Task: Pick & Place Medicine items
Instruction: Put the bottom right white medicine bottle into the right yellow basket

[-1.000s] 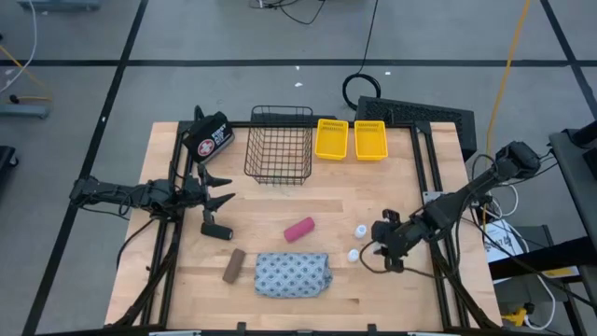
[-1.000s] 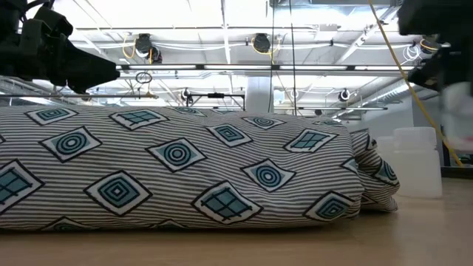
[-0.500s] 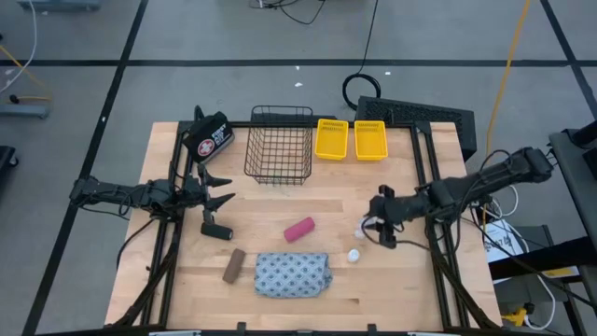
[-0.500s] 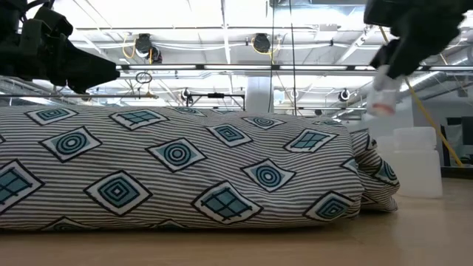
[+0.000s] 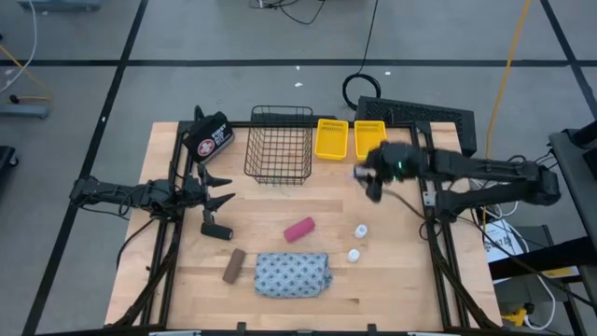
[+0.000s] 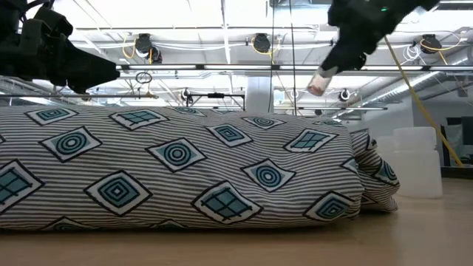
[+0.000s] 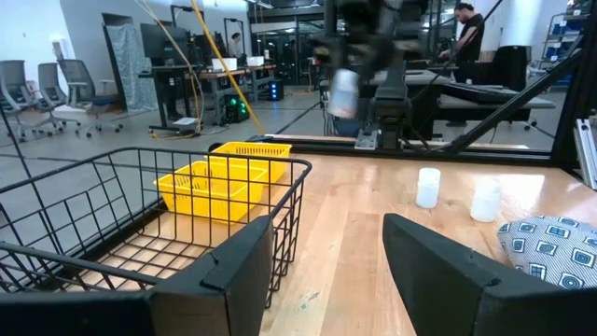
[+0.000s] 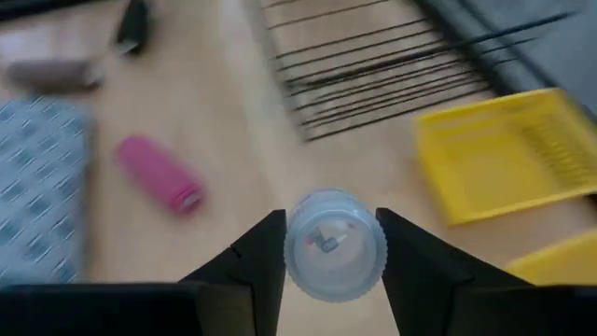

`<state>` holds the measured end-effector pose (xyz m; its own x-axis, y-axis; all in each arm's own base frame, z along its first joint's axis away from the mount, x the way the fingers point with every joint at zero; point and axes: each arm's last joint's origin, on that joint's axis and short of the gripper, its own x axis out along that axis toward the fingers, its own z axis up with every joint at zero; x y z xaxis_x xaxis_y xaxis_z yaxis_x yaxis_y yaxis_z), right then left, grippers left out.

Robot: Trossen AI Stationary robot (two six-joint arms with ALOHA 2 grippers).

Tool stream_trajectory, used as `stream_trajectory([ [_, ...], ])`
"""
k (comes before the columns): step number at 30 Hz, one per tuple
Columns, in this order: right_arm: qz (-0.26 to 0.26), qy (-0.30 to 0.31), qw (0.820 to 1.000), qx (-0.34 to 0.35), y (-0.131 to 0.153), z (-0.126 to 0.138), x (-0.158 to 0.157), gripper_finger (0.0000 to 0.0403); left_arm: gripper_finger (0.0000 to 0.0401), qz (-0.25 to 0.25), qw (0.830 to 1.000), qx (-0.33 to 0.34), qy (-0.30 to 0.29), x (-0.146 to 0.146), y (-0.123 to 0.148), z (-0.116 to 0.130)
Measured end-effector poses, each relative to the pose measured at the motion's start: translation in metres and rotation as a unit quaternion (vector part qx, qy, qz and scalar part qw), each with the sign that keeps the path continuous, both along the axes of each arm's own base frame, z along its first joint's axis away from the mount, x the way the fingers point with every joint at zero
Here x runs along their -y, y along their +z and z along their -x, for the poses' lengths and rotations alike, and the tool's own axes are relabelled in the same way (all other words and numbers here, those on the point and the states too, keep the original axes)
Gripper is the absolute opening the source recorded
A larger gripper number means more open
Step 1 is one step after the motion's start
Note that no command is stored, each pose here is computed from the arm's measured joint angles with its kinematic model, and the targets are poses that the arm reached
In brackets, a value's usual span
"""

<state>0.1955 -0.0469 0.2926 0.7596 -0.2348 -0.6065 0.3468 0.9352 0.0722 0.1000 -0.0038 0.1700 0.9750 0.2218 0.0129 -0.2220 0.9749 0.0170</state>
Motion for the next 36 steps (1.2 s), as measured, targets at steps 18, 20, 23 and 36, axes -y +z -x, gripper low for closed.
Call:
stream_trajectory([
  [18,-0.068,-0.196,0.969,-0.135,-0.027,0.014,0.173,0.0139,0.0214,0.000,1.000,0.000,0.000,0.000,0.000,0.000],
  [20,-0.082,-0.206,0.963,-0.153,-0.039,0.016,0.184,0.0140,0.0214,0.000,1.000,0.000,0.000,0.000,0.000,0.000],
  [23,-0.097,-0.213,0.957,-0.173,-0.054,0.018,0.195,0.0140,0.0214,0.000,1.000,0.000,0.000,0.000,0.000,0.000],
  [36,-0.089,-0.238,0.939,-0.230,-0.088,0.013,0.215,0.0141,0.0214,0.000,1.000,0.000,0.000,0.000,0.000,0.000],
])
